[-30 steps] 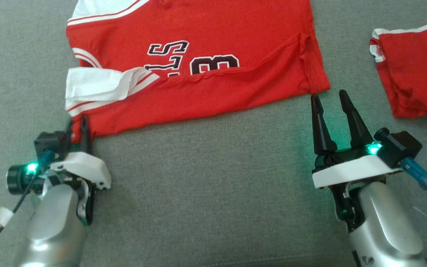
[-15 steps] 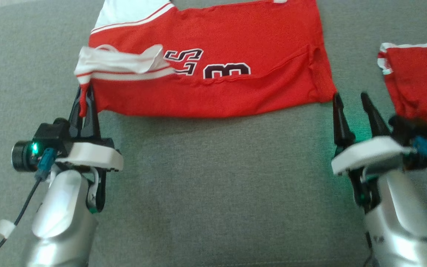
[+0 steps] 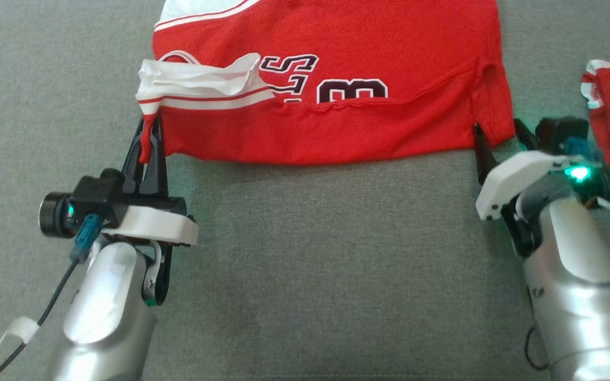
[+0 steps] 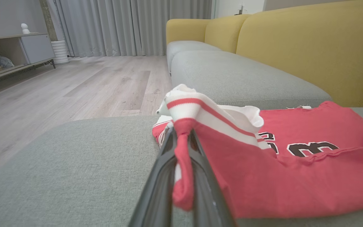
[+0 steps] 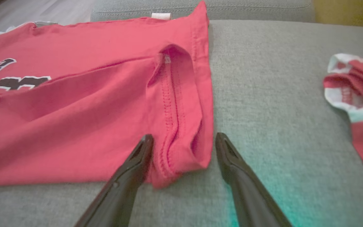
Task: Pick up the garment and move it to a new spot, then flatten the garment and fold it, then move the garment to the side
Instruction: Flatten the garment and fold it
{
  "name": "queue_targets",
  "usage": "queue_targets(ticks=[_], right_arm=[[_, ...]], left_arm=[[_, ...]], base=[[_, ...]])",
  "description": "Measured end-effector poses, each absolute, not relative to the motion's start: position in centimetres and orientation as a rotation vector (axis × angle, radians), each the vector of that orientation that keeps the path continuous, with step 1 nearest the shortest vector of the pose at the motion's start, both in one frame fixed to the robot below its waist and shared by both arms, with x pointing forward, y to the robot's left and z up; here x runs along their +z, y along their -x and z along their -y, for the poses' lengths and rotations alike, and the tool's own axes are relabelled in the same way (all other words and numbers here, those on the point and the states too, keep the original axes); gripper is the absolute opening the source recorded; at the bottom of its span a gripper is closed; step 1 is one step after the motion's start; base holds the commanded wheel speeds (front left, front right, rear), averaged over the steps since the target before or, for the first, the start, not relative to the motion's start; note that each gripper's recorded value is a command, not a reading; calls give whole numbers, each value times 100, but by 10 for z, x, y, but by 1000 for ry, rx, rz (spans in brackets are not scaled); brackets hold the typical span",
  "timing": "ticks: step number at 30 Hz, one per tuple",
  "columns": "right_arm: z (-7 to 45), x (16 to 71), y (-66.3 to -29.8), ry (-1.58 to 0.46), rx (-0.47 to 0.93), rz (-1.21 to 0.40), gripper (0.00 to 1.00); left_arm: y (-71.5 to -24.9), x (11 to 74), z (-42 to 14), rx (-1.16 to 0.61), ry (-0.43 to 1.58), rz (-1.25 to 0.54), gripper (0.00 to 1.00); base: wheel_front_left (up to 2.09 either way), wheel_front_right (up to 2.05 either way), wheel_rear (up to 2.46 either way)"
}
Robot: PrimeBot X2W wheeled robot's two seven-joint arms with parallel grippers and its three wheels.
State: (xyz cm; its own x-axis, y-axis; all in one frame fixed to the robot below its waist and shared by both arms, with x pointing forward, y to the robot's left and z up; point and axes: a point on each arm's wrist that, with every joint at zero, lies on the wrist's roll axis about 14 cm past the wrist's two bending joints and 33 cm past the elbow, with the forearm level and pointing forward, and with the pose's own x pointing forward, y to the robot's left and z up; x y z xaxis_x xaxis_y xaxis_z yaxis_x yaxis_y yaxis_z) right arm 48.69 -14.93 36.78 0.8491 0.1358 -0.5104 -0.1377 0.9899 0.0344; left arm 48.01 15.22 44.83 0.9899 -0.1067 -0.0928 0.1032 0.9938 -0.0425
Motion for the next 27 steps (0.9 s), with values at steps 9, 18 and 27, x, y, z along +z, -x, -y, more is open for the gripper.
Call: queue_targets(ticks=[9, 18, 27], right_arm=[[140, 365, -502, 82, 187, -561, 0], [161, 374, -479, 50, 120, -522, 0], [176, 377, -428, -50, 59, -556, 0]], left_arm=[[-477, 442, -157, -100, 32, -113, 0], [-461, 430, -161, -101, 5, -176, 0], [-411, 408, -159, -146, 1, -322, 0]], base=[[0, 0, 0], [0, 0, 0], [0, 0, 0]])
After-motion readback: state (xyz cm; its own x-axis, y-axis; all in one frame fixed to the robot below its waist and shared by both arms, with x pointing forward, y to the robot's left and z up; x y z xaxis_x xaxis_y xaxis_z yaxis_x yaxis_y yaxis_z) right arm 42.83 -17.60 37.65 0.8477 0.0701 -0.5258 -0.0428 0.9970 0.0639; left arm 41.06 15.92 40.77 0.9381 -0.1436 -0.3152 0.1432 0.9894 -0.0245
